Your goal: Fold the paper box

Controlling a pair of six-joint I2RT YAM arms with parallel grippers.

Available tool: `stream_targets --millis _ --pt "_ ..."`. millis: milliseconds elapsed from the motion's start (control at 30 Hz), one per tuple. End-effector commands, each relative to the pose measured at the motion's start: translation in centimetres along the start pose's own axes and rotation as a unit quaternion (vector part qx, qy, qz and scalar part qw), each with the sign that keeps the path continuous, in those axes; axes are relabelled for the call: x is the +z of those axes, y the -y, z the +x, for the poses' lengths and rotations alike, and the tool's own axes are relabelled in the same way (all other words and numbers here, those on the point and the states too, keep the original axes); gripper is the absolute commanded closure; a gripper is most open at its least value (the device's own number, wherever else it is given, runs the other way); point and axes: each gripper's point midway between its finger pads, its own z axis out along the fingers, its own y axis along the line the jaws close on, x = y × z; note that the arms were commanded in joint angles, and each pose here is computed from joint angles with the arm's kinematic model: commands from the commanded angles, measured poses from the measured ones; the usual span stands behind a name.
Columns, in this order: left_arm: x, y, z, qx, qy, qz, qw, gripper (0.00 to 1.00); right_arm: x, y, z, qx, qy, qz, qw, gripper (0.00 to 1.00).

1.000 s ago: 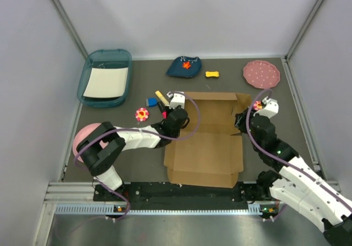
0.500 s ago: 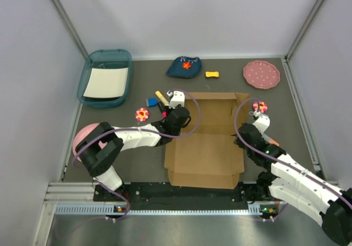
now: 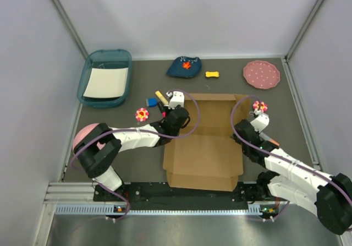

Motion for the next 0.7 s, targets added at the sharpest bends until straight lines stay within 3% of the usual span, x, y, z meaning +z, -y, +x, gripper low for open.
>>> stream_targets --millis 0,267,433,567,667 --pt "-0.9 -1.6 4.2 0.071 -0.067 0.000 0.995 1.00 1.0 -1.1 -1.5 0.030 0.031 -0.009 0.999 0.53" --pt "-1.1 -1.6 4.4 0.068 -0.070 0.002 0.995 1.00 2.1 -0.6 -0.2 0.015 0.016 0.003 1.000 0.57" --pt "-1.0 -1.6 4.6 0.068 -0.072 0.002 0.995 1.00 2.0 -1.4 -0.4 0.025 0.020 -0.016 0.999 0.76" --pt "-1.0 -1.4 4.8 0.066 -0.076 0.005 0.995 1.00 2.0 -2.9 -0.7 0.031 0.017 -0.043 0.998 0.85" --pt "-0.9 -1.3 4.8 0.064 -0.076 0.006 0.995 1.00 2.0 -3.6 -0.8 0.023 0.015 -0.058 0.998 0.87"
